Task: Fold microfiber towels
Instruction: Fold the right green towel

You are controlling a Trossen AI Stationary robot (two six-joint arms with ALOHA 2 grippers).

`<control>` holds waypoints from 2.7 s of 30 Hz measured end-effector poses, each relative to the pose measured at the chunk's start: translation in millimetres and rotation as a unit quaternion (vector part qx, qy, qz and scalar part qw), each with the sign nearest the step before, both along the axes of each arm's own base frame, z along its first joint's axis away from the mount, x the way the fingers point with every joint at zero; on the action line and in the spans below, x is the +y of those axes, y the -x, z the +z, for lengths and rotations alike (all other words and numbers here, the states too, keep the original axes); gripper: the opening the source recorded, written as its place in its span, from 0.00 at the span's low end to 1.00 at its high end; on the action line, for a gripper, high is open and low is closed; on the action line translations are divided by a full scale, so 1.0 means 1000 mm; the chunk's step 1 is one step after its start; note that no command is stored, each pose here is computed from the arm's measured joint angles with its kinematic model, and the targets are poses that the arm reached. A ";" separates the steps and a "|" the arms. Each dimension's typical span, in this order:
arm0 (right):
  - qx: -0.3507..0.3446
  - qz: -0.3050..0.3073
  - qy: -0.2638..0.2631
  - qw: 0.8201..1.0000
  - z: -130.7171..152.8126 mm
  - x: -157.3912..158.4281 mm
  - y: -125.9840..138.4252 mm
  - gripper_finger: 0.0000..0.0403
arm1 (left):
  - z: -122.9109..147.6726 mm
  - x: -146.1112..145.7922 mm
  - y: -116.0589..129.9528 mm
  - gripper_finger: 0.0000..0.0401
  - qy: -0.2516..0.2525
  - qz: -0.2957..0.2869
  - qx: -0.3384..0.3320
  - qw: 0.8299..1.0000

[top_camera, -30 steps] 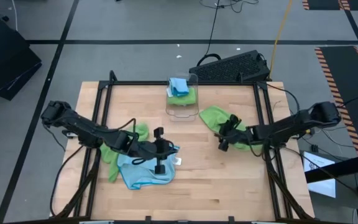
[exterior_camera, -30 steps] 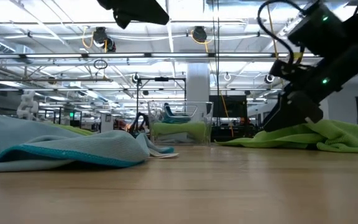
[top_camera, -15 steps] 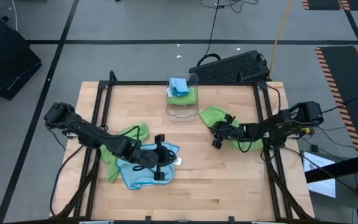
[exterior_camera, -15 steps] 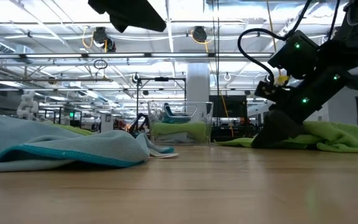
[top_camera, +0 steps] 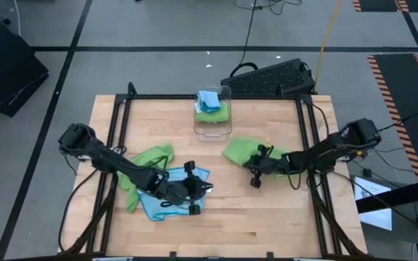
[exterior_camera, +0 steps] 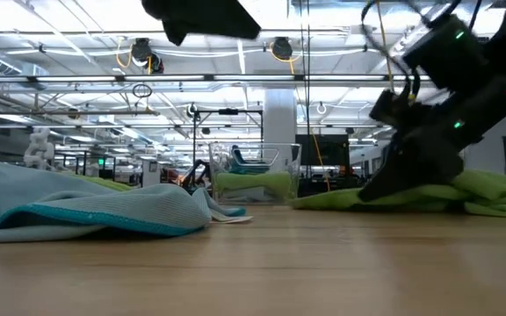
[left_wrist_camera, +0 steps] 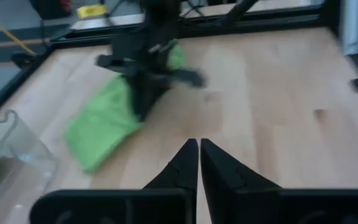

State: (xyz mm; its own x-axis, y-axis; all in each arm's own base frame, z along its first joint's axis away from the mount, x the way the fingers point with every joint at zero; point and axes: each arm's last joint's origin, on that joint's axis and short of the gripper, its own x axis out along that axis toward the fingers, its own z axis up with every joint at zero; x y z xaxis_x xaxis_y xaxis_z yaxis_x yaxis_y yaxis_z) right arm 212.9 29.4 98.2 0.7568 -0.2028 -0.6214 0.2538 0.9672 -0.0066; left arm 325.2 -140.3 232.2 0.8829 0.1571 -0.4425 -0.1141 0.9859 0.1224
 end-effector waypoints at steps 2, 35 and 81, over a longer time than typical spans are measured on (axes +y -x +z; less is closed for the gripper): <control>-0.010 0.033 -0.016 0.999 0.005 0.013 0.002 0.01 | -0.008 0.000 -0.006 0.07 -0.014 0.008 -0.001 1.000; -0.186 0.206 0.015 0.961 0.088 0.079 0.031 0.00 | -0.049 0.001 -0.037 0.60 0.003 0.021 -0.029 0.999; -0.129 0.183 0.004 0.975 0.077 0.076 0.034 0.22 | -0.044 0.012 -0.038 0.01 0.018 0.014 -0.014 1.000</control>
